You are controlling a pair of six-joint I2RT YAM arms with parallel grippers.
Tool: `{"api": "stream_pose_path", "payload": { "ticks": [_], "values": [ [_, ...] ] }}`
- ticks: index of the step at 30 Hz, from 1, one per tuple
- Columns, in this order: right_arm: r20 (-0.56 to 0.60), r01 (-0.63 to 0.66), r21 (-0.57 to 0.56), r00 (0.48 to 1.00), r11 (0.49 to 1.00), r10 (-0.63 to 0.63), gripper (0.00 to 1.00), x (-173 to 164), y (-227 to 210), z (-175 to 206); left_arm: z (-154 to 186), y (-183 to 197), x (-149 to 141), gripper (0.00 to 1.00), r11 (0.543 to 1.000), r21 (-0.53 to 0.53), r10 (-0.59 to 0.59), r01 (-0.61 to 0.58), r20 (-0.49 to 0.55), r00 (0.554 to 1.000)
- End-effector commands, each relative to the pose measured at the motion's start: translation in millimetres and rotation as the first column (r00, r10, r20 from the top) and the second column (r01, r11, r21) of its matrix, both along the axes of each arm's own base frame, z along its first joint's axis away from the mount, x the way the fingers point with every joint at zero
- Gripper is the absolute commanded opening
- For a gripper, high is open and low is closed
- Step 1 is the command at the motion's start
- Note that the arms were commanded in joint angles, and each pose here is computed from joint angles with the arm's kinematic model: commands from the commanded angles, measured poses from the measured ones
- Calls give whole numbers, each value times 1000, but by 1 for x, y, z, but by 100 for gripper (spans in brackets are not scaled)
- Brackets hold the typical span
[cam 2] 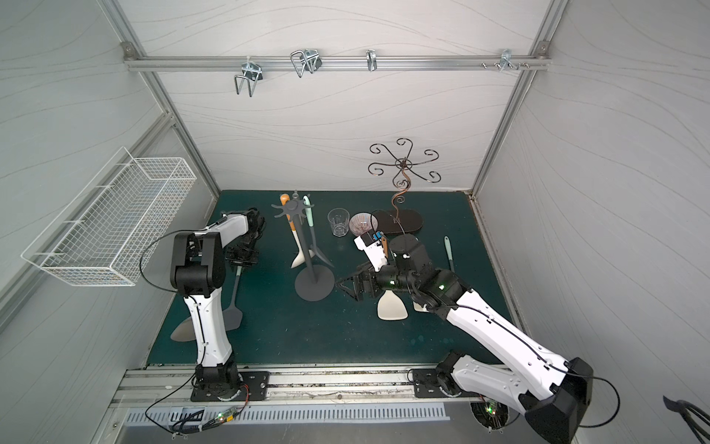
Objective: Take the spatula off the kitchen utensil rack
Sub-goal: Place the spatula at the center of the board.
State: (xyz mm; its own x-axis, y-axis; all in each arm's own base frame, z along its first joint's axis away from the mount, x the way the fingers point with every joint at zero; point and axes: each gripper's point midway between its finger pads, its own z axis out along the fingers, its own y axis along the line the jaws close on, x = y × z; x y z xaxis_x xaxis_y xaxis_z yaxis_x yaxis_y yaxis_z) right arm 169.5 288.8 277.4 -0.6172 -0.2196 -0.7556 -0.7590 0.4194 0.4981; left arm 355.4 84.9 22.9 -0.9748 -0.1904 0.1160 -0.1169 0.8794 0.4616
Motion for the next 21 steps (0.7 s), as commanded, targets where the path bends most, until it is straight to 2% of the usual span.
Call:
{"api": "stream_pose_path", "payload": {
  "ticks": [1,3,6,7,8,11,12,15,21],
  "values": [
    [-6,-8,-2,1000,1000,8,99,-6,-2,1,0,-2,-2,42,1000,-20,17,-18,-19,1000],
    [-7,-11,1,1000,1000,11,99,-7,-3,2,4,-3,0,48,1000,-26,17,-17,-11,1000],
    [-9,-14,-2,1000,1000,14,99,-7,-2,2,16,-7,5,51,998,-53,18,-17,22,1000],
    [-7,-13,-3,1000,1000,12,99,-7,-3,2,23,-8,6,58,998,-56,18,-16,38,999],
    [-7,-7,-6,1000,1000,7,99,-6,-3,1,31,-8,9,73,998,-59,16,-12,64,998],
    [2,4,-9,1000,1000,-4,99,-5,-5,2,59,-9,13,89,997,-72,20,-9,152,988],
    [3,8,-8,1000,1000,-8,99,-4,-5,3,68,-9,14,99,997,-77,23,-9,181,983],
    [5,9,-2,1000,1000,-9,99,-5,-6,5,99,-12,14,99,996,-91,34,-10,267,963],
    [11,14,-14,1000,1000,-14,99,-7,-10,8,159,-13,3,99,993,-111,86,-36,485,870]
  ]
}}
